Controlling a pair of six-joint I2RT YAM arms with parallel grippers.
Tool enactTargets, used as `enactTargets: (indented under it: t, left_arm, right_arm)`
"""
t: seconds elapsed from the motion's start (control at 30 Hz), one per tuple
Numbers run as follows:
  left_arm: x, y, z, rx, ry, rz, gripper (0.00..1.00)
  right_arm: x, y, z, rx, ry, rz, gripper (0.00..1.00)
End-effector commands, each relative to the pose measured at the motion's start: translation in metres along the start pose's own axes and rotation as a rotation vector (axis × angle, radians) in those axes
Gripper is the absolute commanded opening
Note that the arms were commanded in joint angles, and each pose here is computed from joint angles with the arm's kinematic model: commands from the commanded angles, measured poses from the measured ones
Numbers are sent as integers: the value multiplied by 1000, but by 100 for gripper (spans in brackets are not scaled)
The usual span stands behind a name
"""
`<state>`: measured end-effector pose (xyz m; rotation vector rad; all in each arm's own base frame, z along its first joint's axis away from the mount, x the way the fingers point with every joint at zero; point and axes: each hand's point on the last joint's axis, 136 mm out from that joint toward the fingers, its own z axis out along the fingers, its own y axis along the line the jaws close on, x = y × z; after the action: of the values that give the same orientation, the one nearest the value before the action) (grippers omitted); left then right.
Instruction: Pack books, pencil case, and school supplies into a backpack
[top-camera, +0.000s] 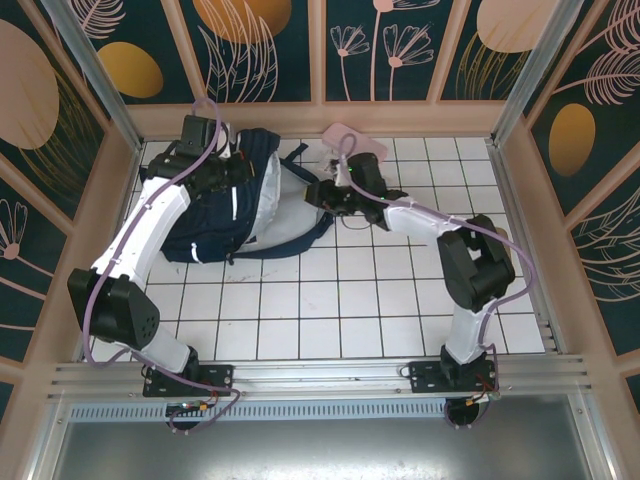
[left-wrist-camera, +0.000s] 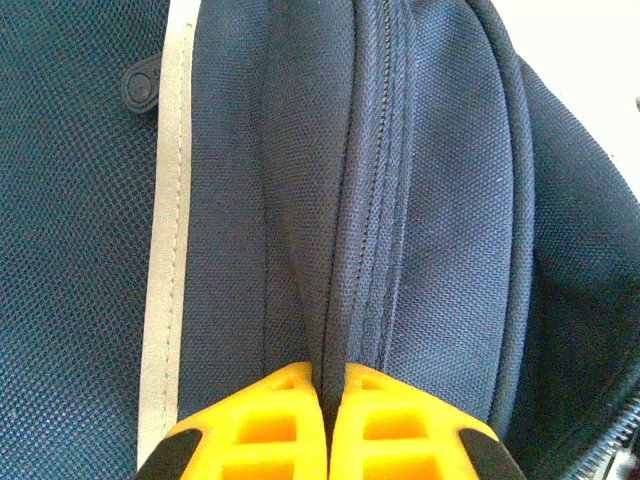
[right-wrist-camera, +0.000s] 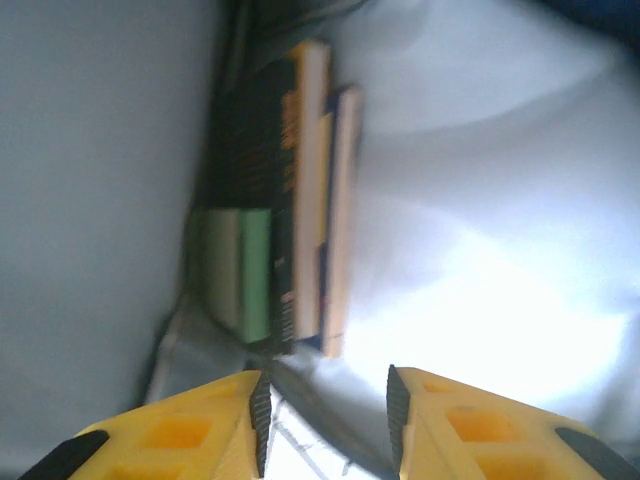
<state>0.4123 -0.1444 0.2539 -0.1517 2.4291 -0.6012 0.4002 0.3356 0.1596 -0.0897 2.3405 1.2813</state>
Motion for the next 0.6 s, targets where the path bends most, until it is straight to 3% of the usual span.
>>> enactTargets:
  t: [0.0, 0.27, 0.57]
  left_arm:
    - [2, -12, -12, 78, -18, 21, 0]
    - [19, -14, -13, 111, 29, 52, 0]
    - [21, -16, -13, 123, 34, 41, 0]
  right_arm:
    - [-20, -50, -24, 138, -68, 10, 38]
    - [-104, -139, -61, 388, -255, 43, 37]
    - [-175, -199, -50, 440, -302, 77, 39]
